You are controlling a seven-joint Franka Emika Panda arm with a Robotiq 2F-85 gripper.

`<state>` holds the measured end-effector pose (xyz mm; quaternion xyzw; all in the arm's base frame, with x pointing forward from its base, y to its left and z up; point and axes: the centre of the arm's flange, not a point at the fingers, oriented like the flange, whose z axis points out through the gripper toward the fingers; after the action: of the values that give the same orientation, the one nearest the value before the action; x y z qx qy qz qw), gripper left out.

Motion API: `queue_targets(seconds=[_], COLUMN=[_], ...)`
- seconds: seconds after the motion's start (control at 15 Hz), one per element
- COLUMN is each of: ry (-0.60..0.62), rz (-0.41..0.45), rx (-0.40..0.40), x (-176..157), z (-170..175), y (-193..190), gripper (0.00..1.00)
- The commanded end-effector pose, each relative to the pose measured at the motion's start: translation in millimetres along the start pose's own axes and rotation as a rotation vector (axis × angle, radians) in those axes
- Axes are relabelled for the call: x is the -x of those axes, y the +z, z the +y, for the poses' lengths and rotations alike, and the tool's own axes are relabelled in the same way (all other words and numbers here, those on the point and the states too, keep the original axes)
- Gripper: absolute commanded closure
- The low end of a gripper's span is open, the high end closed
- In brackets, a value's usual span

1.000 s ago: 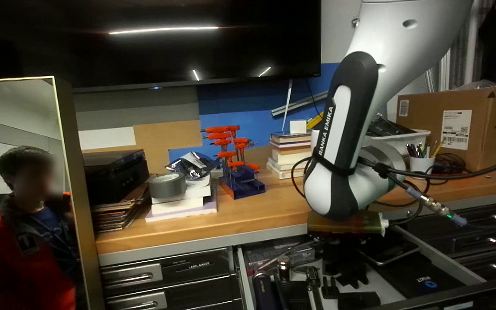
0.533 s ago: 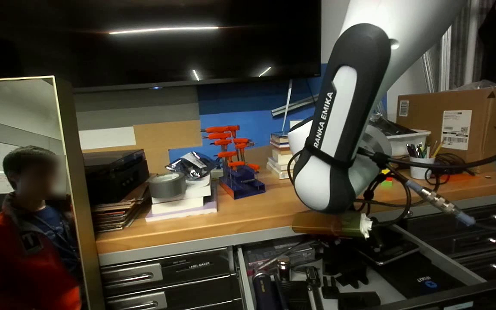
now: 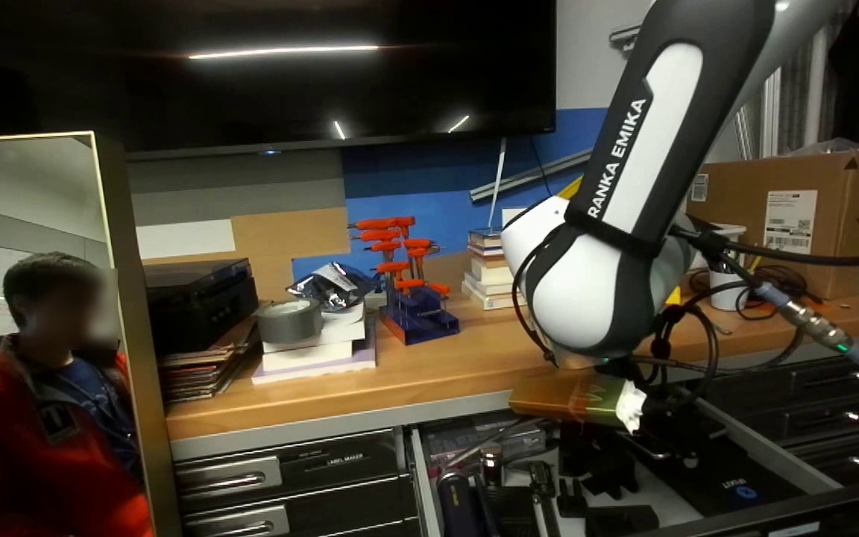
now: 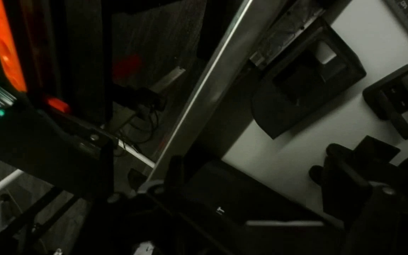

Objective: Put the black objects in the drawer and close it

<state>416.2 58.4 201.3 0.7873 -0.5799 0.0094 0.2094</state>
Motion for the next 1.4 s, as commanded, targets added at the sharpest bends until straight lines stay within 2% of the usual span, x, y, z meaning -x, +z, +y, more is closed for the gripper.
queue_targets(seconds=[0.0, 0.4, 0.73, 1.0, 1.33], ry=[0.098, 0.183, 0.215, 0.255, 0.306], rz=[-0.09, -0.18, -0.22, -0.226, -0.207], rx=[-0.005, -0.076, -0.186, -0.316, -0.409], x=[12, 18, 18, 12, 2], z=[33, 46, 55, 56, 51], y=[-3, 29, 53, 59, 68], gripper=[0.0, 0.0, 0.0, 0.0, 0.0])
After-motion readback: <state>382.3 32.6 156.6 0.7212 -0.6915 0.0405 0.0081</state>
